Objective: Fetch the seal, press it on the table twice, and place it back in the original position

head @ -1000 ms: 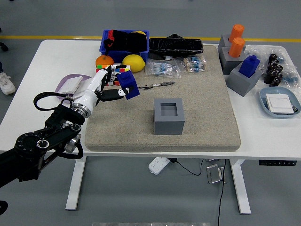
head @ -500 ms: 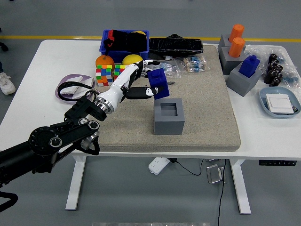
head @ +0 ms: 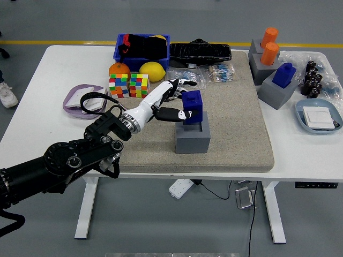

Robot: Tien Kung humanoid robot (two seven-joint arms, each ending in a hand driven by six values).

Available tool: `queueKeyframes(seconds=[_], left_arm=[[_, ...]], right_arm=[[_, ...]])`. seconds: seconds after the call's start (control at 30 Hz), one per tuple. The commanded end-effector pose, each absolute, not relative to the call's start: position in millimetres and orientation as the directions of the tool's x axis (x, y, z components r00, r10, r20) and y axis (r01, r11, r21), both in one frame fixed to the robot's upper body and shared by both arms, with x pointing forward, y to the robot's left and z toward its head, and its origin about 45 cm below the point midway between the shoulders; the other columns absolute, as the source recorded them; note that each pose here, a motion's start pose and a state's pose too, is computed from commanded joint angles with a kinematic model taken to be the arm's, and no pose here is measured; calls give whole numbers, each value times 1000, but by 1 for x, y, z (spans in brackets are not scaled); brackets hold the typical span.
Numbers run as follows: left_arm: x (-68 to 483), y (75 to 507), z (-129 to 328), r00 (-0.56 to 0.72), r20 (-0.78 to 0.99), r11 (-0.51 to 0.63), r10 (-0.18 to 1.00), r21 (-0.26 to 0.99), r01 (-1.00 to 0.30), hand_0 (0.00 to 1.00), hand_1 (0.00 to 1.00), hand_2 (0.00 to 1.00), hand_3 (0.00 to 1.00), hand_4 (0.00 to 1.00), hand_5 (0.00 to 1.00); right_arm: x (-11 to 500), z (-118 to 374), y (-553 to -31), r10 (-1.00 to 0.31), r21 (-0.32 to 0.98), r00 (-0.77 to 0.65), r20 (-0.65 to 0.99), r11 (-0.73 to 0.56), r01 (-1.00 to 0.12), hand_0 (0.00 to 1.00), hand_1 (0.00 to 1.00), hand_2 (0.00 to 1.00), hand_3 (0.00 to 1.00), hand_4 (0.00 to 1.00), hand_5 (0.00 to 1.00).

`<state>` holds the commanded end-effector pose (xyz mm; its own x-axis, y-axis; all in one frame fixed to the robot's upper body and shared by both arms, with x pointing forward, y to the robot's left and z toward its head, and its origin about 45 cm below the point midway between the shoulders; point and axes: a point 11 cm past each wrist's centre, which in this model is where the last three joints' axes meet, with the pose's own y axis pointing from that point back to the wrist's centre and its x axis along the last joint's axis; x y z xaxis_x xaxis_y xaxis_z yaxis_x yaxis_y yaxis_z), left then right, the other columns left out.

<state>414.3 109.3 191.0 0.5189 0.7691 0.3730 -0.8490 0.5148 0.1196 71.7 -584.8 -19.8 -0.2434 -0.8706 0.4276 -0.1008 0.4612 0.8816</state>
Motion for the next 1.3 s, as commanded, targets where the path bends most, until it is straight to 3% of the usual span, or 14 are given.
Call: queueKeyframes(seconds=[1.3], left_arm=[[413,107,171,533,397,511,747,170,-843,839,526,473,813,594,2]], right_arm=[[73,-19,-585,-871,881,-241,428,462,-106,880,744,727,755,849,538]])
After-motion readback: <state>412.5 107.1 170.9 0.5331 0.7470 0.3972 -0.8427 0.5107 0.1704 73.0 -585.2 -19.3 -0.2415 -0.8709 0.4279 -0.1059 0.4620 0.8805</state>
